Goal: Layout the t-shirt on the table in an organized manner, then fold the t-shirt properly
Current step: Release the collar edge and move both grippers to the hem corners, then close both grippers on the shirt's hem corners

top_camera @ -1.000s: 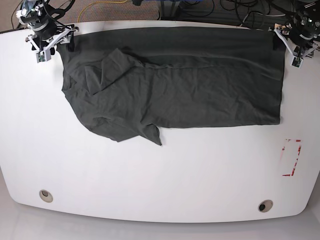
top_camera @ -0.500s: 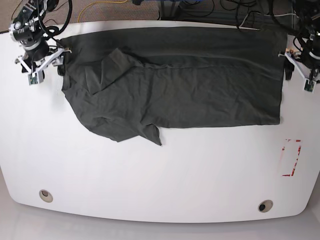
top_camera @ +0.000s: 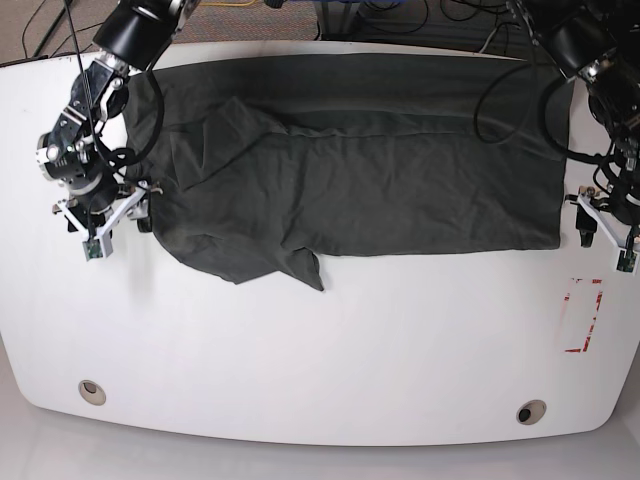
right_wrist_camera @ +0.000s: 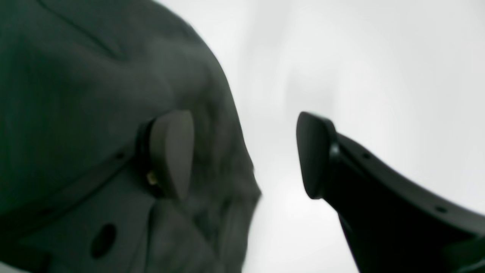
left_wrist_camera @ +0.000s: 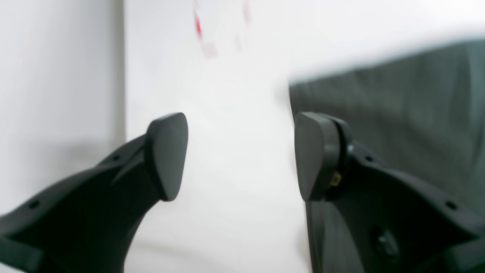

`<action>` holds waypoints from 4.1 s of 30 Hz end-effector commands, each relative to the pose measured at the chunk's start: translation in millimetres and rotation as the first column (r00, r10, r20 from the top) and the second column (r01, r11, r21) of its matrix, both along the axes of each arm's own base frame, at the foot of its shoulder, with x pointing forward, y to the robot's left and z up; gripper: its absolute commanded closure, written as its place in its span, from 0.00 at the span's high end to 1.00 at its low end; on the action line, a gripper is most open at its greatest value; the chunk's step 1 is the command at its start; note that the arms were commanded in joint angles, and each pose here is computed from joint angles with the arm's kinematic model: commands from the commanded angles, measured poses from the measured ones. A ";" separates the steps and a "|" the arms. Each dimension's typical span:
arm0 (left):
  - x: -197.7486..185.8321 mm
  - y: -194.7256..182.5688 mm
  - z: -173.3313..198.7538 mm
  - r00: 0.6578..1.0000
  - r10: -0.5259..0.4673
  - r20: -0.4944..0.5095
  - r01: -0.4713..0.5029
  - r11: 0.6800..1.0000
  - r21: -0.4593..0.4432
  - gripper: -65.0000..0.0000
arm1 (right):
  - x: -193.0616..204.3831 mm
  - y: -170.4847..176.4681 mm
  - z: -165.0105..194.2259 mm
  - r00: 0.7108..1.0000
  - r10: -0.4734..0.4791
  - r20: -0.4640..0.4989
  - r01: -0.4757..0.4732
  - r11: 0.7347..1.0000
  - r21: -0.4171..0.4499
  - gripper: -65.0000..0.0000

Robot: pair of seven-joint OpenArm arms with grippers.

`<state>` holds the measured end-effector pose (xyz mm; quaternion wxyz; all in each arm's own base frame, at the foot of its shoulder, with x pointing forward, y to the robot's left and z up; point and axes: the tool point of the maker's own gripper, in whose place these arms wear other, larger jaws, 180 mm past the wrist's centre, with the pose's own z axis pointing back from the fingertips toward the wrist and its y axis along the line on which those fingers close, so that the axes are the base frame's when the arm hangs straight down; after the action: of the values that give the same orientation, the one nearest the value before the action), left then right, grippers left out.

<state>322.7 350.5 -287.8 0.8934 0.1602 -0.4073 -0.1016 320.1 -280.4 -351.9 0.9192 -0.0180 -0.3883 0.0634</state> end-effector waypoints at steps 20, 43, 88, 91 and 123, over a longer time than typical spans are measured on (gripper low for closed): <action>47.6 4.9 -33.8 1.000 0.027 0.012 -0.024 0.979 -0.200 0.64 | 80.4 19.7 -29.6 0.999 -0.015 -0.031 0.023 0.959 0.284 0.63; 38.3 1.8 -61.9 1.000 0.023 -0.016 -0.027 0.968 -0.250 0.64 | 81.9 56.1 -59.7 0.998 0.005 -0.066 0.022 0.917 0.399 0.63; 47.8 -23.7 -100.6 0.996 -0.027 -0.085 -0.004 0.938 -0.347 0.65 | 64.7 76.9 -70.5 0.991 0.094 -0.092 -0.058 0.939 0.338 0.00; 50.7 -25.0 -103.5 0.996 -0.026 -0.080 -0.005 0.931 -0.364 0.65 | 64.7 76.9 -70.5 0.991 0.094 -0.092 -0.058 0.939 0.338 0.00; 56.5 -53.4 -115.7 0.988 -0.106 -0.114 0.062 0.940 -0.335 0.09 | 65.1 76.6 -69.7 0.992 0.094 -0.090 -0.058 0.940 0.336 0.00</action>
<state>371.0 291.5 -415.7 0.9315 -0.0252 -0.3554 -0.0731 381.1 -197.9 -427.0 0.9224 0.1699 -0.3458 0.0254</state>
